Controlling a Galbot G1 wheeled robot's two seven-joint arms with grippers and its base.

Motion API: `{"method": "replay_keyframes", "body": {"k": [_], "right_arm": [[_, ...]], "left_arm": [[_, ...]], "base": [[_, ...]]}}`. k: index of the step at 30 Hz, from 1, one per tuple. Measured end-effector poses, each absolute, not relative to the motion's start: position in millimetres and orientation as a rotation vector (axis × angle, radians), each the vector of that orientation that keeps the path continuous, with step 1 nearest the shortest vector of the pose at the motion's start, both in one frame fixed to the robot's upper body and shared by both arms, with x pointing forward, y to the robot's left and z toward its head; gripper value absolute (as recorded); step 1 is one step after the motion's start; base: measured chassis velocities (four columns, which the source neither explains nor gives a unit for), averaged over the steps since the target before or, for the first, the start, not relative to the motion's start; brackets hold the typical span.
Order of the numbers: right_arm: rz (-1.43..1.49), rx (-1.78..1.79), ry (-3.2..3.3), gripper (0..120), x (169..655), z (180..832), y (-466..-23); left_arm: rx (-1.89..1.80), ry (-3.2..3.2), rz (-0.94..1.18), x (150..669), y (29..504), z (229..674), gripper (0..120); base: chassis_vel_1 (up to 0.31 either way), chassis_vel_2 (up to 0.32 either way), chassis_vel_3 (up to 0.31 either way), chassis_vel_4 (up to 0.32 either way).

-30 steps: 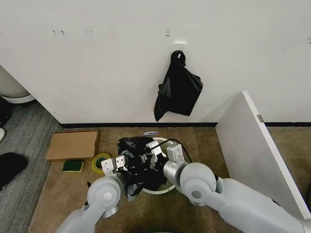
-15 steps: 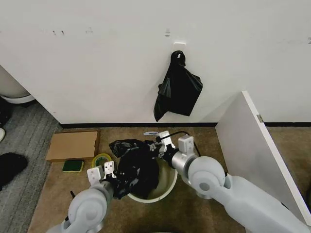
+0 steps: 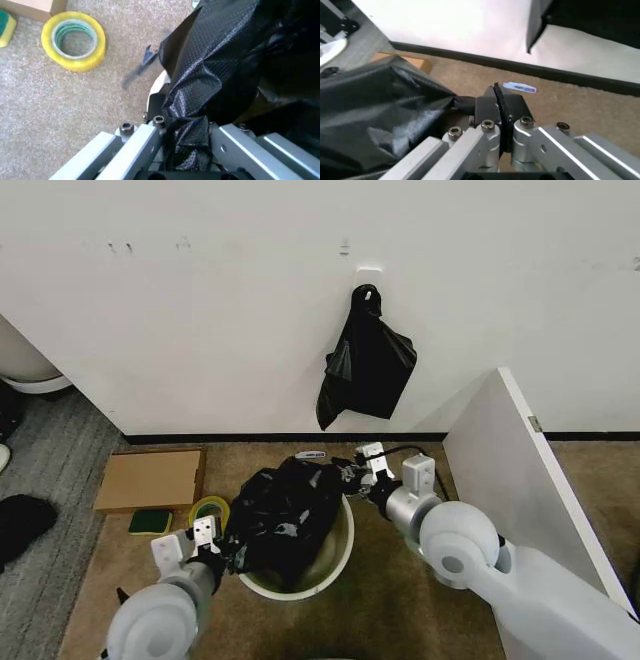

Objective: Place the garbage bag over the trash bin.

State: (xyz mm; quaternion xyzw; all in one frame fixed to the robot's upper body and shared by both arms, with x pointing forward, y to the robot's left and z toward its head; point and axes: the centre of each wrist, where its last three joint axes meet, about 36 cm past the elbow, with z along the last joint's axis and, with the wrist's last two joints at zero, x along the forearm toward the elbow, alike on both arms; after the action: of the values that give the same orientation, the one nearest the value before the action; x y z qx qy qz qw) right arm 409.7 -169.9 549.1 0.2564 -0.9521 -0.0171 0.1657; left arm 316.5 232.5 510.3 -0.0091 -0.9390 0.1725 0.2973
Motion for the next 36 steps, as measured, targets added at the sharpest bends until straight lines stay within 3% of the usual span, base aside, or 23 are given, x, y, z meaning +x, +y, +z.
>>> {"method": "replay_keyframes", "body": {"k": [25,33,36], "right_arm": [[0.02,0.587,-2.645,0,399.5,535.0,-198.3],[-0.04,0.694,-2.695,0,386.8,549.4,-189.9],[-0.084,0.745,-2.723,8,378.3,559.1,-188.9]], "left_arm": [[0.024,-2.553,0.504,319.2,248.0,523.0,1],[0.05,-2.573,0.52,320.8,249.6,523.7,1],[0.059,-2.575,0.533,319.6,248.0,521.8,1]], "base": [[0.0,0.0,0.0,0.0],[0.0,0.0,0.0,0.0],[0.0,0.0,0.0,0.0]]}}
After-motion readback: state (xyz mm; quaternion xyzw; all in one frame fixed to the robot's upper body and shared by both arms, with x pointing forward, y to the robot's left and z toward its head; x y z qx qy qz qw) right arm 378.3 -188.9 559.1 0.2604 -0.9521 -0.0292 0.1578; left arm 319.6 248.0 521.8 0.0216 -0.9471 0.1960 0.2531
